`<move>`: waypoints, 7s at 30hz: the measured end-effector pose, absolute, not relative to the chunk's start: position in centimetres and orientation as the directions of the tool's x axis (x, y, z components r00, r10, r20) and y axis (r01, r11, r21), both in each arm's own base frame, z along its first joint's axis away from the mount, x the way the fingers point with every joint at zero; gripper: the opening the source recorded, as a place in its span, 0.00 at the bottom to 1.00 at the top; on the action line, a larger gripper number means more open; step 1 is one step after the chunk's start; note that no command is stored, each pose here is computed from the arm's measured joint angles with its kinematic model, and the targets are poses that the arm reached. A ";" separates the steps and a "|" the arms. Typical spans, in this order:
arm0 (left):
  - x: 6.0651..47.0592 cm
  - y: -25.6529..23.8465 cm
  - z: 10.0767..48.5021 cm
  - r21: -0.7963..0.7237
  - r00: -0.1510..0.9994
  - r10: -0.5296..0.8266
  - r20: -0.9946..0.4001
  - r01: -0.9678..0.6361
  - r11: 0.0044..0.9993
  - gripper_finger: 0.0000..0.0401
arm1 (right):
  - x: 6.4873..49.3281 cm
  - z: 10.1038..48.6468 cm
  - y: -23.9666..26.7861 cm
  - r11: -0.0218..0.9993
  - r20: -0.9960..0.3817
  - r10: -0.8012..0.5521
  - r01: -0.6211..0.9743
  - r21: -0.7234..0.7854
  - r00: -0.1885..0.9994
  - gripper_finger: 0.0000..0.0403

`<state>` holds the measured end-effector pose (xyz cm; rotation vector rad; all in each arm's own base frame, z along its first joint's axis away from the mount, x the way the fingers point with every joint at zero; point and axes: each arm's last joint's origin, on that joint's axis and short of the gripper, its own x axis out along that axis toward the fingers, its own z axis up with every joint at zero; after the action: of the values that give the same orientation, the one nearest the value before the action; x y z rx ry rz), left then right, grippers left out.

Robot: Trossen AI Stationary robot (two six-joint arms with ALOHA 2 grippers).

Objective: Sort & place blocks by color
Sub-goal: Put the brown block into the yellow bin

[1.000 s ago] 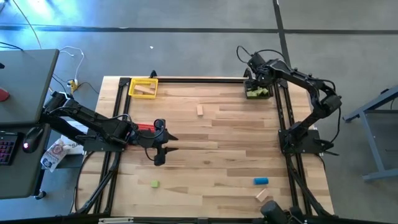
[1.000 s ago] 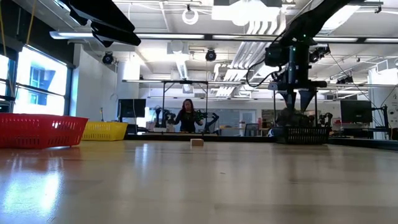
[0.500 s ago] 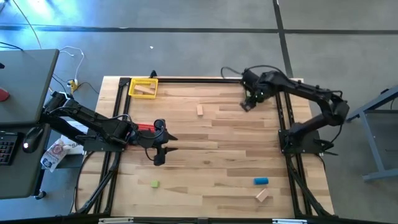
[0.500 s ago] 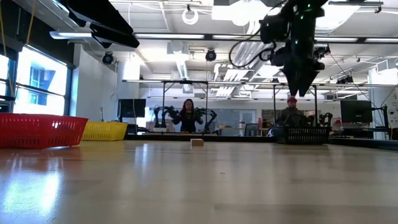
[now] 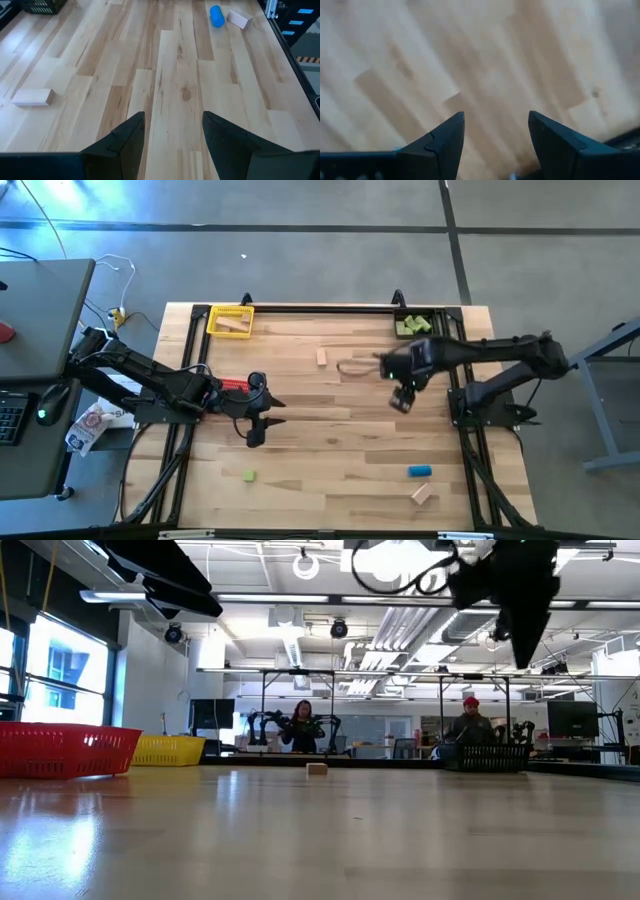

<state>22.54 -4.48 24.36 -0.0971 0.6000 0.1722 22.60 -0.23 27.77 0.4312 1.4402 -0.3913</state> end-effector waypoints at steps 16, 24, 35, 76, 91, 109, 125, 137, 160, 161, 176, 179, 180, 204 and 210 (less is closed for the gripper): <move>22.4 -4.5 24.1 -0.034 0.796 0.129 -0.591 -0.184 0.982 0.46 | 20.5 27.9 10.4 0.937 -0.973 0.228 0.262 0.230 0.037 0.51; 22.4 -4.5 24.1 -0.058 0.796 0.128 -0.591 -0.201 0.978 0.46 | 18.7 27.9 14.5 0.983 -0.978 0.168 0.053 0.176 0.125 0.51; 22.4 -4.5 24.1 -0.078 0.795 0.129 -0.593 -0.216 0.973 0.46 | 16.7 28.0 18.8 0.984 -0.942 0.176 -0.033 0.174 0.287 0.51; 22.4 -4.4 24.1 -0.094 0.795 0.137 -0.591 -0.237 0.967 0.46 | 18.0 15.2 27.5 0.966 -0.998 0.059 -0.254 0.048 0.037 0.48; 22.4 -4.4 24.1 -0.076 0.795 0.138 -0.591 -0.225 0.971 0.46 | 19.7 15.1 27.0 0.998 -0.991 0.060 -0.001 0.061 0.120 0.26; 22.5 -4.5 24.2 -0.050 0.805 0.134 -0.578 -0.199 0.979 0.46 | 28.3 19.2 21.5 0.938 -0.704 -0.185 0.338 0.082 0.685 0.26; 23.3 -4.6 25.5 -0.113 0.882 0.116 -0.457 -0.187 0.976 0.46 | 34.7 24.2 16.6 0.960 -0.324 -0.277 0.270 -0.066 0.905 0.26; 23.6 -4.7 26.1 -0.142 0.911 0.109 -0.397 -0.178 0.974 0.46 | 36.9 26.8 13.6 0.961 -0.115 -0.270 0.260 -0.099 0.956 0.26; 24.1 -4.8 27.8 -0.055 0.970 0.100 -0.223 -0.115 0.992 0.46 | 38.7 28.2 9.6 0.995 0.016 -0.090 0.090 0.032 0.996 0.26; 24.1 -4.8 27.8 -0.055 0.969 0.102 -0.223 -0.117 0.992 0.46 | 38.7 28.2 9.6 0.995 0.015 -0.090 0.089 0.032 0.996 0.26; 24.1 -4.7 27.5 0.018 0.960 0.113 -0.258 -0.112 0.994 0.26 | 38.9 27.8 8.9 0.998 -0.027 -0.057 0.057 0.010 0.998 0.35; 23.9 -4.3 26.9 0.051 0.936 0.167 -0.311 -0.159 0.986 0.26 | 38.9 27.5 8.8 0.997 -0.058 -0.072 0.072 -0.001 0.996 0.40; 23.9 -4.1 26.7 0.061 0.924 0.191 -0.332 -0.181 0.982 0.26 | 38.9 27.4 8.7 0.997 -0.066 -0.078 0.078 -0.004 0.995 0.42; 19.1 9.5 23.2 0.286 0.248 0.762 -0.598 -0.822 0.492 0.26 | 37.4 22.8 8.7 0.989 -0.527 -0.074 0.131 0.073 0.847 0.53; 17.5 12.3 23.1 0.230 0.192 0.745 -0.639 -0.877 0.423 0.26 | 36.7 21.8 8.9 0.973 -0.636 -0.010 0.153 0.171 0.772 0.53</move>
<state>17.51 12.33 23.06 -0.2027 0.7653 1.1491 36.65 8.87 21.82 0.2186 0.6848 -0.0887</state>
